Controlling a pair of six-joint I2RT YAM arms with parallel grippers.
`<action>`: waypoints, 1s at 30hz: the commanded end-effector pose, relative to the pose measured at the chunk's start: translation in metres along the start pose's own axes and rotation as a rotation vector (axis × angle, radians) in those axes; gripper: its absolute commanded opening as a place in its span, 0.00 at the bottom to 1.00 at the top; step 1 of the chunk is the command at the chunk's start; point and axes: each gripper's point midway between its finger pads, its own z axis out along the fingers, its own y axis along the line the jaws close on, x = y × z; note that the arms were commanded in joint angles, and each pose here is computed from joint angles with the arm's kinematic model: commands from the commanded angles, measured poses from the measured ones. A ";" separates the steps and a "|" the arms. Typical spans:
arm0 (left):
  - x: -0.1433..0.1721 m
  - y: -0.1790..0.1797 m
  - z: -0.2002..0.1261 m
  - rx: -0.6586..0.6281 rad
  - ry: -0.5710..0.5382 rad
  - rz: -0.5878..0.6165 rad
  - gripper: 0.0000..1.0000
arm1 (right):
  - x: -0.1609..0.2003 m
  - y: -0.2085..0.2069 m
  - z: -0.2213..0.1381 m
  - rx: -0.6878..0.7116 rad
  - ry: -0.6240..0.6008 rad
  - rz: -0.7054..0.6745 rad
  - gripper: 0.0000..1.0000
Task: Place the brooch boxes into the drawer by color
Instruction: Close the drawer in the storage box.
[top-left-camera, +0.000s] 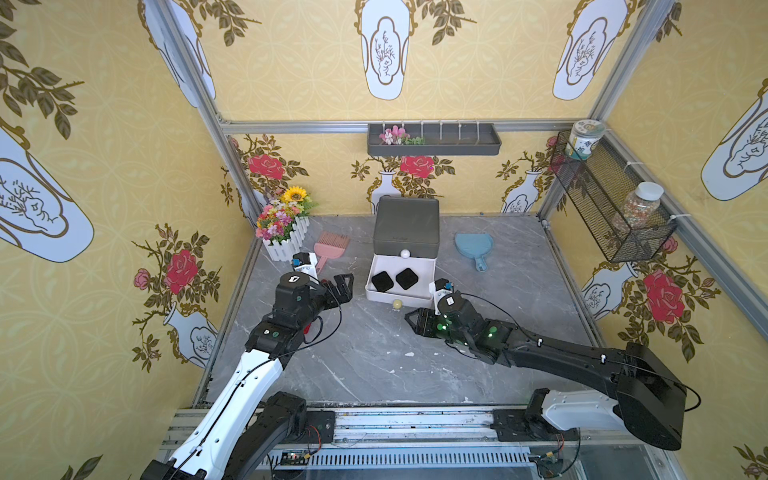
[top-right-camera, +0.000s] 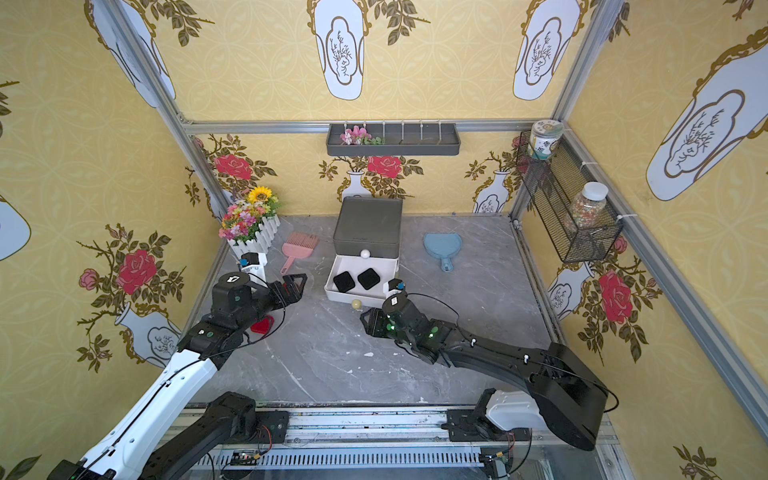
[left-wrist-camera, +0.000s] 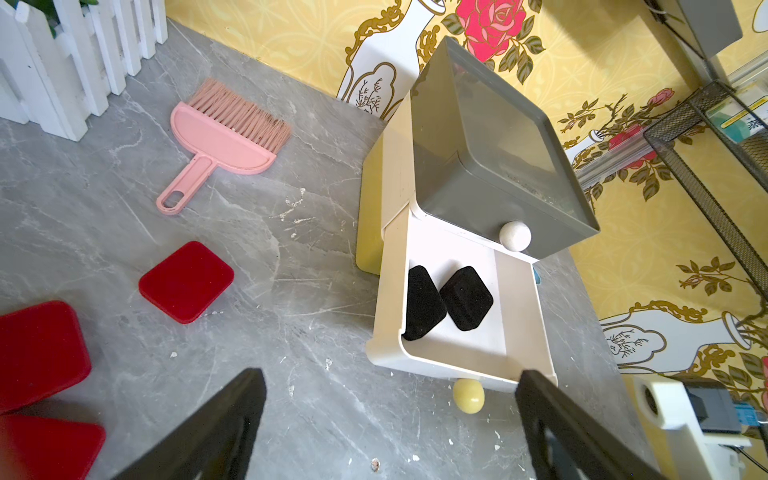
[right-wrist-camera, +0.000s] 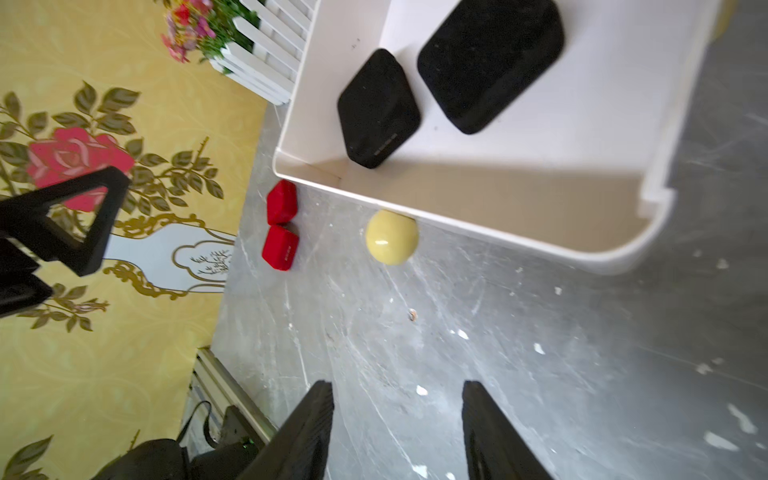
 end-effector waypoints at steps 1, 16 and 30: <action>0.004 0.003 0.001 -0.011 0.014 -0.001 1.00 | -0.026 0.019 0.004 -0.064 -0.115 0.058 0.48; 0.003 0.003 0.001 -0.014 0.009 0.002 1.00 | -0.023 -0.009 0.032 0.077 -0.116 0.046 0.14; 0.004 0.003 0.001 -0.013 0.013 0.002 1.00 | -0.046 -0.037 0.033 0.167 -0.166 0.024 0.00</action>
